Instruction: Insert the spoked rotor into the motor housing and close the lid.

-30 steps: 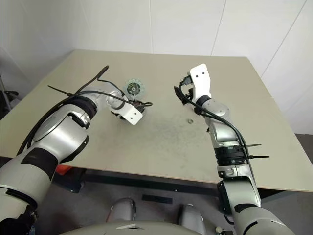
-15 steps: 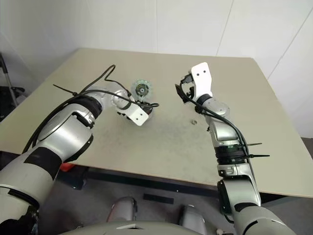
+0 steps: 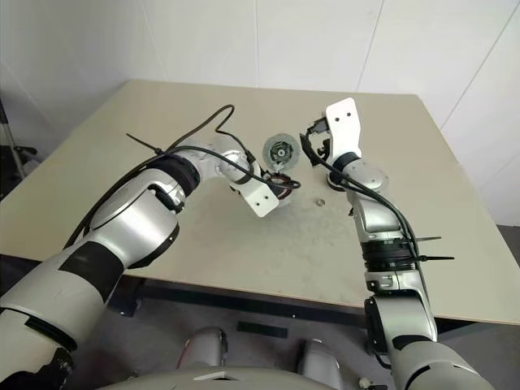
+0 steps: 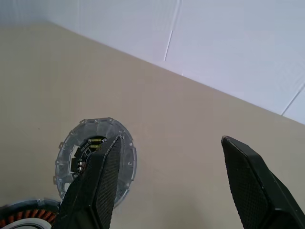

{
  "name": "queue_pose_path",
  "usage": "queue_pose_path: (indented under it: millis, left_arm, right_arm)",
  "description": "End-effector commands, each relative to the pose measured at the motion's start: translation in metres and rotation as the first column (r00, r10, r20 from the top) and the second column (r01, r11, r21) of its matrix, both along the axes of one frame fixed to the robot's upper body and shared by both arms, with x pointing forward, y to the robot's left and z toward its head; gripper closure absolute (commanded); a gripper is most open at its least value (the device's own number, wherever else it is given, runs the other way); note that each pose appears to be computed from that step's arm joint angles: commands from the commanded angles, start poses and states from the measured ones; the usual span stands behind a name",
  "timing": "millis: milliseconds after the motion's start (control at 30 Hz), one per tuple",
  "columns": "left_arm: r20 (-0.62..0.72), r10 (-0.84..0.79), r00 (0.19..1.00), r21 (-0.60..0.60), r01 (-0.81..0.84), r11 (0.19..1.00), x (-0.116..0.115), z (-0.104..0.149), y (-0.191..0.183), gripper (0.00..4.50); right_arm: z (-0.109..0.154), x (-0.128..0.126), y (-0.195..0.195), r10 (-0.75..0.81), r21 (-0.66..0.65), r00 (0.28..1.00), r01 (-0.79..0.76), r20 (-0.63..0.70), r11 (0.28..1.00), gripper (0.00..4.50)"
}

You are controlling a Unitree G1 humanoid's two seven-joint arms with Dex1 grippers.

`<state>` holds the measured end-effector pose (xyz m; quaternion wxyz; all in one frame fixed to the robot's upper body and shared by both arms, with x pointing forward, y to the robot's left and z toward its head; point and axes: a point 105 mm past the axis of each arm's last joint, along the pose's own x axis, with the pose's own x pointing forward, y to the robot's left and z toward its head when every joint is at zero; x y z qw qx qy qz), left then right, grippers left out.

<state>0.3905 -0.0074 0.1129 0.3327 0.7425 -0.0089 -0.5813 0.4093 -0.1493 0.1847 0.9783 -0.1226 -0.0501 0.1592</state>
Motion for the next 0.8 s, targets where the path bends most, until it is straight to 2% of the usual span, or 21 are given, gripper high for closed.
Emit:
queue_pose_path:
  millis: [33,333,567,700,800]
  left_arm:
    - [0.059,-0.07,0.996,-0.007,0.071,0.997,-0.001,0.018,-0.015,2.44]
    - [0.035,-0.122,0.992,0.039,0.121,0.992,-0.009,-0.001,-0.014,2.44]
    - [0.017,-0.133,0.991,0.054,0.132,0.99,-0.012,-0.004,-0.012,2.44]
    - [0.007,-0.134,0.991,0.06,0.133,0.989,-0.012,-0.004,-0.009,1.09]
    - [0.011,-0.111,0.994,-0.011,0.111,0.994,-0.011,0.001,-0.015,0.11]
  right_arm:
    - [0.022,-0.003,-0.013,-0.044,0.01,0.996,0.043,0.082,0.999,0.68]
    - [0.03,-0.006,-0.018,-0.068,0.024,0.992,0.066,0.109,0.998,0.68]
    - [0.04,-0.007,-0.017,-0.068,0.032,0.989,0.065,0.135,0.997,0.68]
    - [0.043,-0.007,-0.016,-0.067,0.034,0.987,0.063,0.143,0.997,0.68]
    - [0.043,-0.006,-0.015,-0.065,0.035,0.988,0.061,0.143,0.998,0.68]
